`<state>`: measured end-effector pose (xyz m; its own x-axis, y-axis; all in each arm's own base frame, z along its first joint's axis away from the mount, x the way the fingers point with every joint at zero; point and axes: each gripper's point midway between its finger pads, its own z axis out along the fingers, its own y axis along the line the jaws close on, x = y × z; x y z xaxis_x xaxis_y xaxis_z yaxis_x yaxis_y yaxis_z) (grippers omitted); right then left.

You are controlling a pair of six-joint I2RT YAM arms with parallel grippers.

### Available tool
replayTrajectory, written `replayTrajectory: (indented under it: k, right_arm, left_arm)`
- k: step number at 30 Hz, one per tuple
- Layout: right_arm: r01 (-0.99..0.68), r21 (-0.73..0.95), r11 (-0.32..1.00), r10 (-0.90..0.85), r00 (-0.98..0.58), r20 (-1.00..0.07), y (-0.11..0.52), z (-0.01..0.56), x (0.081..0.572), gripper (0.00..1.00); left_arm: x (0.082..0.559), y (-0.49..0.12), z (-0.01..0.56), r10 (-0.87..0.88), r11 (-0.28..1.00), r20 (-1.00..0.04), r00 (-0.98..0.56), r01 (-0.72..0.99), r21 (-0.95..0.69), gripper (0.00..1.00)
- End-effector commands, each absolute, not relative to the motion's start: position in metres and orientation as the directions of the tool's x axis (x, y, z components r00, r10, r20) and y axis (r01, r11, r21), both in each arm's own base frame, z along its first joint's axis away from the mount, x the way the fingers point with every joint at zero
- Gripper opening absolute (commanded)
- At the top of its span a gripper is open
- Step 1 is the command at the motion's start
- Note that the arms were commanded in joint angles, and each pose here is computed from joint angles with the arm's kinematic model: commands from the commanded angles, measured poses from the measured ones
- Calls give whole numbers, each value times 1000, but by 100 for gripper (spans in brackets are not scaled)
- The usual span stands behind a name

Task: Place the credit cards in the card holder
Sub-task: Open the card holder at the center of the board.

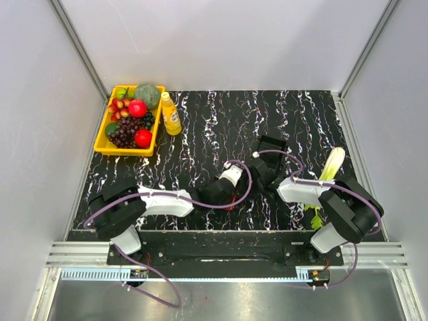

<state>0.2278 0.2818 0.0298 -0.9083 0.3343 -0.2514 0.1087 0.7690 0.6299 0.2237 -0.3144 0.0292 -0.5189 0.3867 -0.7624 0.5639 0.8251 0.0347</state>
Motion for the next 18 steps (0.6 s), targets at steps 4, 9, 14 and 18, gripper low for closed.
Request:
replayTrajectory:
  k: [4,9,14,18]
  right_arm:
    - [30,721,692,278,-933,-228,305,59,214,0]
    - [48,712,700,293,-929,-226,302,56,215,7]
    - [92,715,693,356,-906,-228,296,56,218,30]
    - [106,721,684,404,-879,-254,287,63,221,38]
  left_arm:
    - [235,-303,11,417,845,-738,-530,526,99,0]
    - [230,-305,13,409,830,-749,-521,553,69,40]
    - [228,-302,4,428,829,-730,-534,553,82,43]
    - [227,-301,-3,426,835,-717,-551,544,78,38]
